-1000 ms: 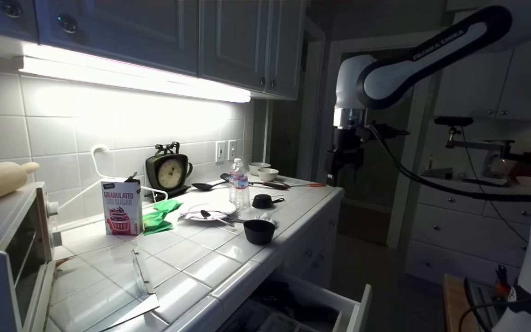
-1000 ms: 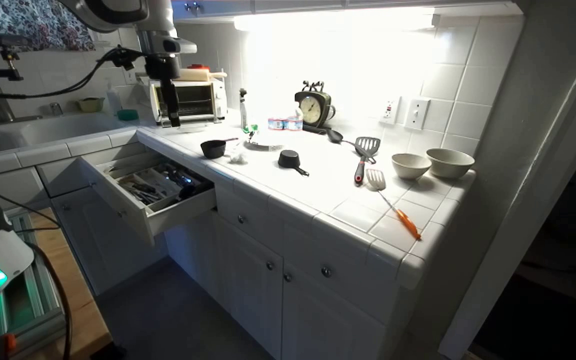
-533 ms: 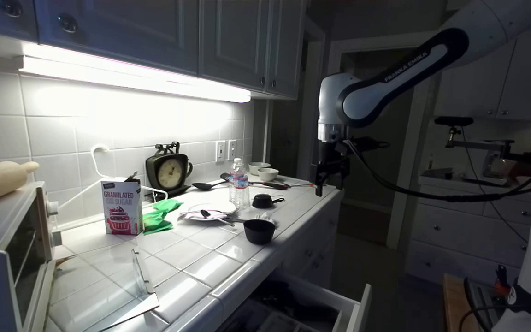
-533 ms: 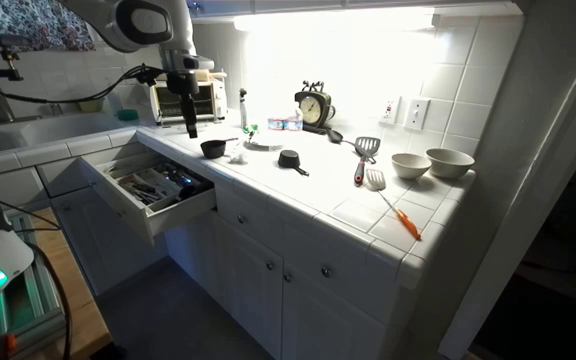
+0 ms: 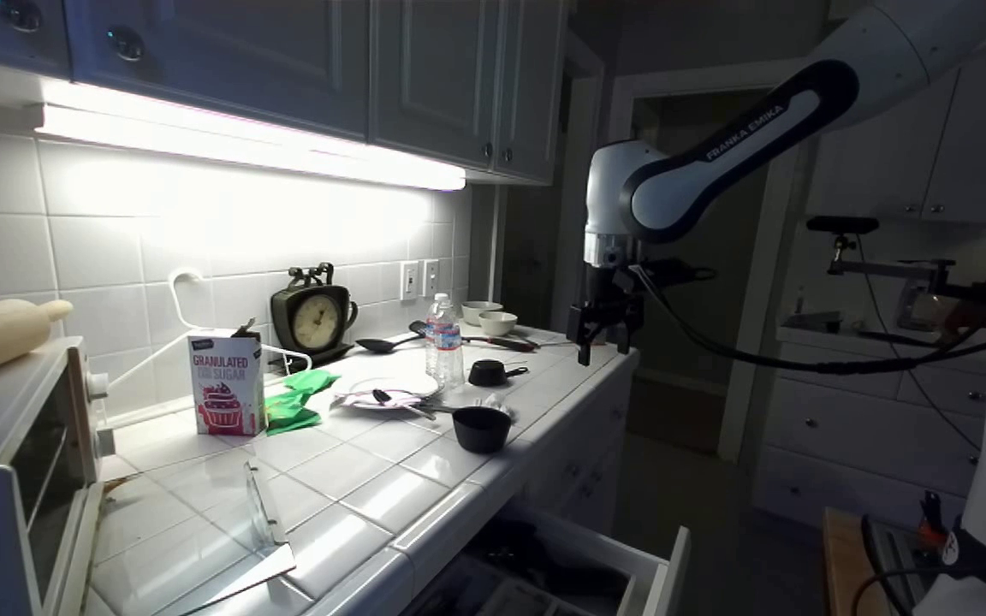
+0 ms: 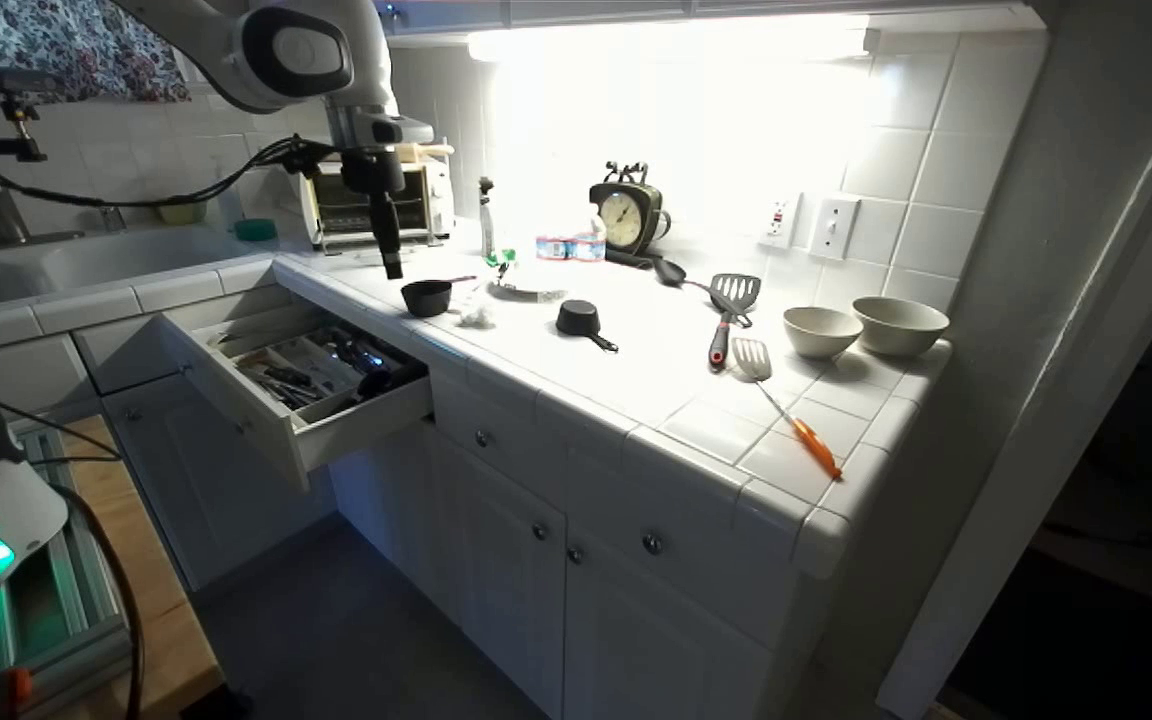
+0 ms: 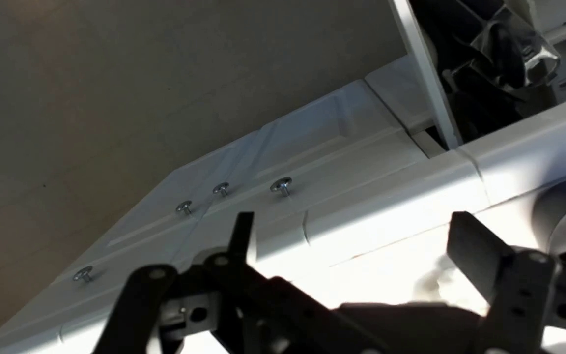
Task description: Put the white item into the small pot
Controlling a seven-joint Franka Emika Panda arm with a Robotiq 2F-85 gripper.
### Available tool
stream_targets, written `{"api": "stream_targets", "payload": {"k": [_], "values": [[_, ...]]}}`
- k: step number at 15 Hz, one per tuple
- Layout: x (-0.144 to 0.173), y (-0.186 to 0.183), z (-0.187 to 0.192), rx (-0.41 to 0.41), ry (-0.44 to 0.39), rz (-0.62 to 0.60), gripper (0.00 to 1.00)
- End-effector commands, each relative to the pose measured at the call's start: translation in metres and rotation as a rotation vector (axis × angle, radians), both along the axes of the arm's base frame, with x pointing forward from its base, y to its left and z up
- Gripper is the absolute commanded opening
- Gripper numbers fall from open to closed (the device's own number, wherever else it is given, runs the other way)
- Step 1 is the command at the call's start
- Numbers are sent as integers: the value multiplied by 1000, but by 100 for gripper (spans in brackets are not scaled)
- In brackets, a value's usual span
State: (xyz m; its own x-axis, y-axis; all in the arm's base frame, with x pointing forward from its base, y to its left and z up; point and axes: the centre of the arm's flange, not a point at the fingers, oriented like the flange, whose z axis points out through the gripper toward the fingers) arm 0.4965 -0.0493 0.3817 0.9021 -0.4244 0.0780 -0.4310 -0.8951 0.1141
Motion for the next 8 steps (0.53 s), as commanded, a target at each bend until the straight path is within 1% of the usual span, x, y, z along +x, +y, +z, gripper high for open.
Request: {"api": "stream_targets", "payload": {"k": [1, 2, 4, 6, 7, 8], "values": [[16, -5, -13, 64, -112, 46, 100], [24, -6, -19, 71, -128, 51, 100], [37, -10, -28, 117, -160, 71, 100], [48, -11, -36, 138, -206, 91, 100], [53, -11, -40, 144, -224, 102, 100], [60, -11, -43, 132, -233, 84, 100]]}}
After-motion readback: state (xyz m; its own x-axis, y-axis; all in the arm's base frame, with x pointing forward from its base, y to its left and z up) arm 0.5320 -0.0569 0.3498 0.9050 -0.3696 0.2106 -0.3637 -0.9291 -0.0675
